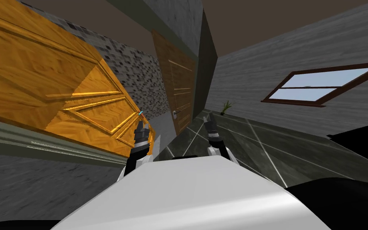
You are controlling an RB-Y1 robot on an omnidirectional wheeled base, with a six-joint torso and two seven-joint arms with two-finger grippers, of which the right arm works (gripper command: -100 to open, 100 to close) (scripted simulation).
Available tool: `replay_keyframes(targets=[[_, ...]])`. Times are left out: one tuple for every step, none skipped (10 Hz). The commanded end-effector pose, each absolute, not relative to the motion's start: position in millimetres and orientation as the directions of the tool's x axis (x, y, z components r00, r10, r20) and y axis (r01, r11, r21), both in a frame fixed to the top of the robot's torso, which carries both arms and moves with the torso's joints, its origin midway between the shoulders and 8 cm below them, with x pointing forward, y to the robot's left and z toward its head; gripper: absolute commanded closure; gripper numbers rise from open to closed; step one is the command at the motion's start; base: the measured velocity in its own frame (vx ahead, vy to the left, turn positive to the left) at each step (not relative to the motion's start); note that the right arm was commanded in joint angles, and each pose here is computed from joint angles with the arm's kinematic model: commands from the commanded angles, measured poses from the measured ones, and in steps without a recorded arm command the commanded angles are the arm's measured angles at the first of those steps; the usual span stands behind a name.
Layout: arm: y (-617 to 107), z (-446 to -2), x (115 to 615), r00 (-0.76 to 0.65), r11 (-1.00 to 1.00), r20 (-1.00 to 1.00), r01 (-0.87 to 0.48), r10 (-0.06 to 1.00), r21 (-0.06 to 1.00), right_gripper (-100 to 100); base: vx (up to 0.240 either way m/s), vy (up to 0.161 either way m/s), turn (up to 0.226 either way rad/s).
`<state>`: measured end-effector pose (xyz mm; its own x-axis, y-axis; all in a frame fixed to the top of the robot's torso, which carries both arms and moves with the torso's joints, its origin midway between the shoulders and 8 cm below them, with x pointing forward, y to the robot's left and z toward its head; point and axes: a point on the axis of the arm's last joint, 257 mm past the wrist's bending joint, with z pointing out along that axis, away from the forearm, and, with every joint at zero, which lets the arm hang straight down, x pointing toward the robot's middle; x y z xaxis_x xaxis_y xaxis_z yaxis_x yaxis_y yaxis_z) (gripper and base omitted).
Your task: Push the door open
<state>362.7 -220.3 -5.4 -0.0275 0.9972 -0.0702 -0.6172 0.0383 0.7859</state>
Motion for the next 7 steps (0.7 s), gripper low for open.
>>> replay_keyframes(targets=[[-206.5, -20.1, 366.9, -0.063, 0.022, -0.073, -0.588, 0.995, 0.809, -100, 0.171, -0.041, 0.040], [-197.6, -30.7, 369.6, -0.086, 0.013, -0.075, -0.568, 0.994, 0.823, -100, 0.180, -0.039, 0.049], [-193.1, -36.1, 370.8, -0.098, 0.008, -0.075, -0.557, 0.992, 0.830, -100, 0.169, -0.002, 0.030], [-183.9, -47.0, 372.9, -0.121, 0.000, -0.077, -0.536, 0.990, 0.844, -100, 0.171, -0.007, 0.038], [-174.1, -58.5, 374.5, -0.146, -0.009, -0.077, -0.514, 0.986, 0.858, -100, 0.194, -0.030, 0.046], [-164.0, -70.2, 375.7, -0.171, -0.016, -0.078, -0.490, 0.982, 0.872, -100, 0.189, -0.009, 0.055], [-153.8, -82.0, 376.3, -0.196, -0.023, -0.078, -0.466, 0.977, 0.884, -100, 0.188, -0.017, 0.049]])
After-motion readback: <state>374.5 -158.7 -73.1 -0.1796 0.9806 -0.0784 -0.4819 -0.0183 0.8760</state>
